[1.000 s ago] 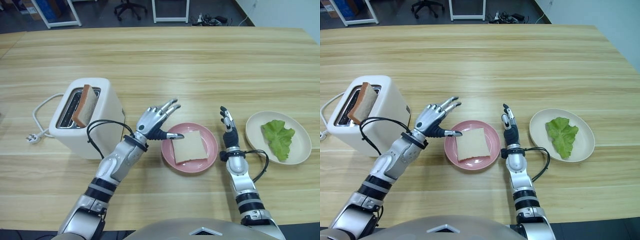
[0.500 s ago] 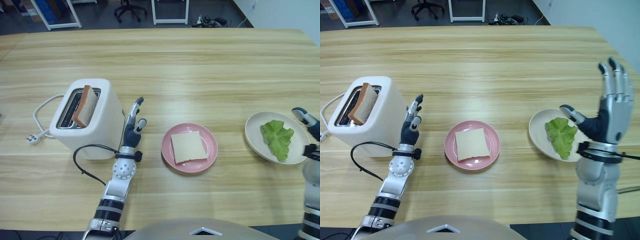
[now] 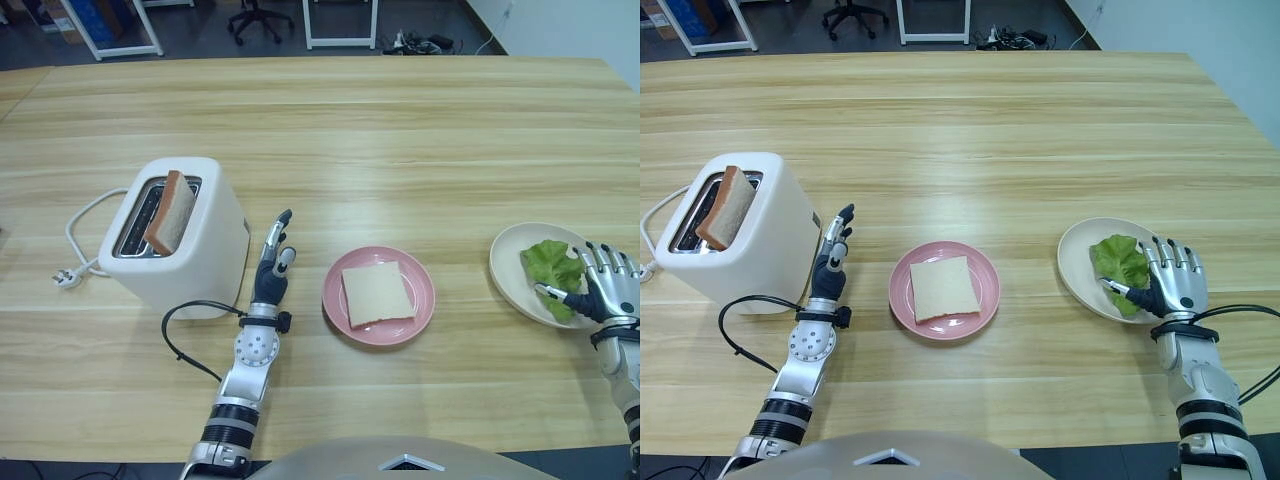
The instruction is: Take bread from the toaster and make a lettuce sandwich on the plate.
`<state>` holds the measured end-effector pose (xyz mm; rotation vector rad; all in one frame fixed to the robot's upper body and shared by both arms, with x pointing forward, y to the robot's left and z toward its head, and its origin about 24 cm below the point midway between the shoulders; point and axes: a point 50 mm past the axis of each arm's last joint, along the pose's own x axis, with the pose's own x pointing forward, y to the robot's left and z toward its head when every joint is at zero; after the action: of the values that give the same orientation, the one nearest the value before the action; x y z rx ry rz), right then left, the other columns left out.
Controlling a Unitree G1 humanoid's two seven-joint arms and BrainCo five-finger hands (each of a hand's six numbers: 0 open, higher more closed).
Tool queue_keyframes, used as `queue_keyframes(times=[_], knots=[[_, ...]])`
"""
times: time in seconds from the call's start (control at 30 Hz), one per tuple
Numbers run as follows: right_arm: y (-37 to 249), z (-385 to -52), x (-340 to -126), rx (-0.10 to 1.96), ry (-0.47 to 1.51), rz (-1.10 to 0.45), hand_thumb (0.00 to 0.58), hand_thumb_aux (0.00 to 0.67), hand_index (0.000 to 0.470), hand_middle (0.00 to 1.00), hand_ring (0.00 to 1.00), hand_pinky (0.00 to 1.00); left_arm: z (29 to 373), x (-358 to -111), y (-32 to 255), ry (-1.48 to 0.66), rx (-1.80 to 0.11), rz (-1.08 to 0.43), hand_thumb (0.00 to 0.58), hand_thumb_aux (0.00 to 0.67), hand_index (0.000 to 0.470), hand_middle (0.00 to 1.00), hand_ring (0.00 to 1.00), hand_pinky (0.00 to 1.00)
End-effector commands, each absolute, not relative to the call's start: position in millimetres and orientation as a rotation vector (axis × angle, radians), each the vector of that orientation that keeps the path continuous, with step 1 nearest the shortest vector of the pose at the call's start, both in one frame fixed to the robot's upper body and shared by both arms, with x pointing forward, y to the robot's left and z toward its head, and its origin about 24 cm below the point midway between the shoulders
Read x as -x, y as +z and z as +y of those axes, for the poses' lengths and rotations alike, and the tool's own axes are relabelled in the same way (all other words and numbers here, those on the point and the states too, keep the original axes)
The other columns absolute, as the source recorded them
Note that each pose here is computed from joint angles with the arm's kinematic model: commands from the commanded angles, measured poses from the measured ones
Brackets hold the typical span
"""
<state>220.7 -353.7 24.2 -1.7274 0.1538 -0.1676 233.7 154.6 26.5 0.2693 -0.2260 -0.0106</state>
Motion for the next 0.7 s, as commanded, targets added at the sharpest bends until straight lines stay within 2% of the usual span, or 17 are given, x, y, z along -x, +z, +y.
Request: queue_keyframes(times=[0.03, 0.07, 0.1, 0.2, 0.4, 0.47, 0.57, 0.6, 0.63, 0.67, 0.7], knots=[[26, -360, -221, 1.757, -0.146, 0.169, 0.255, 0.168, 0.118, 0.0, 0.0, 0.0, 155, -230, 21, -0.016, -0.289, -0.2, 0.0, 0.0, 0.0, 0.0, 0.0, 0.0], [26, -361, -221, 1.767, -0.142, 0.17, 0.403, 0.3, 0.21, 0.0, 0.0, 0.0, 155, -229, 21, -0.015, -0.291, -0.2, 0.0, 0.0, 0.0, 0.0, 0.0, 0.0], [27, -362, -221, 1.775, -0.135, 0.172, 0.478, 0.389, 0.273, 0.0, 0.0, 0.0, 154, -229, 21, -0.014, -0.293, -0.199, 0.0, 0.0, 0.0, 0.0, 0.0, 0.0], [29, -363, -222, 1.791, -0.105, 0.178, 0.564, 0.557, 0.391, 0.0, 0.0, 0.0, 152, -227, 20, -0.017, -0.295, -0.194, 0.0, 0.0, 0.0, 0.0, 0.0, 0.0], [18, -361, -218, 1.756, 0.036, 0.275, 0.576, 0.615, 0.431, 0.0, 0.0, 0.0, 150, -225, 19, -0.021, -0.299, -0.19, 0.0, 0.0, 0.0, 0.0, 0.0, 0.0], [19, -362, -218, 1.747, 0.039, 0.279, 0.58, 0.67, 0.47, 0.0, 0.0, 0.0, 150, -224, 19, -0.021, -0.301, -0.188, 0.0, 0.0, 0.0, 0.0, 0.0, 0.0], [21, -361, -219, 1.738, 0.03, 0.274, 0.58, 0.67, 0.47, 0.0, 0.0, 0.0, 151, -224, 19, -0.017, -0.304, -0.186, 0.0, 0.0, 0.0, 0.0, 0.0, 0.0], [23, -361, -219, 1.735, 0.018, 0.265, 0.576, 0.615, 0.431, 0.0, 0.0, 0.0, 151, -224, 19, -0.017, -0.305, -0.185, 0.0, 0.0, 0.0, 0.0, 0.0, 0.0], [25, -361, -219, 1.73, 0.004, 0.252, 0.531, 0.476, 0.334, 0.0, 0.0, 0.0, 151, -224, 18, -0.018, -0.306, -0.184, 0.0, 0.0, 0.0, 0.0, 0.0, 0.0], [28, -361, -220, 1.728, -0.012, 0.236, 0.494, 0.413, 0.289, 0.0, 0.0, 0.0, 151, -223, 18, -0.019, -0.306, -0.183, 0.0, 0.0, 0.0, 0.0, 0.0, 0.0], [31, -360, -221, 1.727, -0.03, 0.22, 0.48, 0.391, 0.275, 0.0, 0.0, 0.0, 151, -223, 18, -0.02, -0.307, -0.182, 0.0, 0.0, 0.0, 0.0, 0.0, 0.0]])
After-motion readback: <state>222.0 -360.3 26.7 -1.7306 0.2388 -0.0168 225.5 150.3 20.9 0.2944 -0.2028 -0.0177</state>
